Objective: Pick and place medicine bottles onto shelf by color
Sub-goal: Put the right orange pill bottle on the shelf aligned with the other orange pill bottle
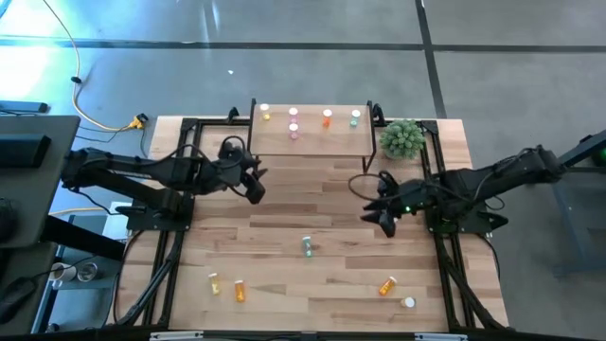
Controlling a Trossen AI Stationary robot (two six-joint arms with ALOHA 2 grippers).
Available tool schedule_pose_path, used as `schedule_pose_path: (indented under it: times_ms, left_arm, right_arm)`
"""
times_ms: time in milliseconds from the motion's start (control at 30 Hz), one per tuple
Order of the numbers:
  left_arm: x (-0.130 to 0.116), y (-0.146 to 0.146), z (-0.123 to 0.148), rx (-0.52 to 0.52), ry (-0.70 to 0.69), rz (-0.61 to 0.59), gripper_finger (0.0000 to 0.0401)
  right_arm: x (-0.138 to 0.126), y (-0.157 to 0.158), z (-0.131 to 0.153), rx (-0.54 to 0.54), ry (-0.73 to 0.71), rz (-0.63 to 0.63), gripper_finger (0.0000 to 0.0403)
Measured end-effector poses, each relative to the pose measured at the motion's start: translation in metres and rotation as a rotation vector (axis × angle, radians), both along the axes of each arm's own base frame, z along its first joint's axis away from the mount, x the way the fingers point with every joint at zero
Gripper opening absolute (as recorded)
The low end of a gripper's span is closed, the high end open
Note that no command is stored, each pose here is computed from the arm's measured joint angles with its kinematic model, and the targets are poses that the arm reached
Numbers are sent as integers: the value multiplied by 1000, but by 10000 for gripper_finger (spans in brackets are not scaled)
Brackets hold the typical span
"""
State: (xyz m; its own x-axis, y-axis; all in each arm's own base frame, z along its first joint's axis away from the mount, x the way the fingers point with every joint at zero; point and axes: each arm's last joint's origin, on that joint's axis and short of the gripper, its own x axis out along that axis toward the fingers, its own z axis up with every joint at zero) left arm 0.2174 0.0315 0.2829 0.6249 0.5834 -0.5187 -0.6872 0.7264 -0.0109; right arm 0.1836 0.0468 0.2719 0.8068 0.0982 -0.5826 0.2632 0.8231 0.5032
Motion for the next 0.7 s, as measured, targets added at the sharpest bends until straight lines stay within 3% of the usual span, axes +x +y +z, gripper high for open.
schedule_pose_path:
  times_ms: [200,533,700]
  left_arm:
    - [3,-2,0,0,-17,-65,135]
    - [4,-2,0,8,-20,-60,135]
    - [4,-2,0,10,-18,-60,135]
  right_arm:
    - [-10,22,-4,166,77,-36,179]
    - [-18,52,-20,488,301,-217,179]
    - [-18,64,-28,610,436,-245,179]
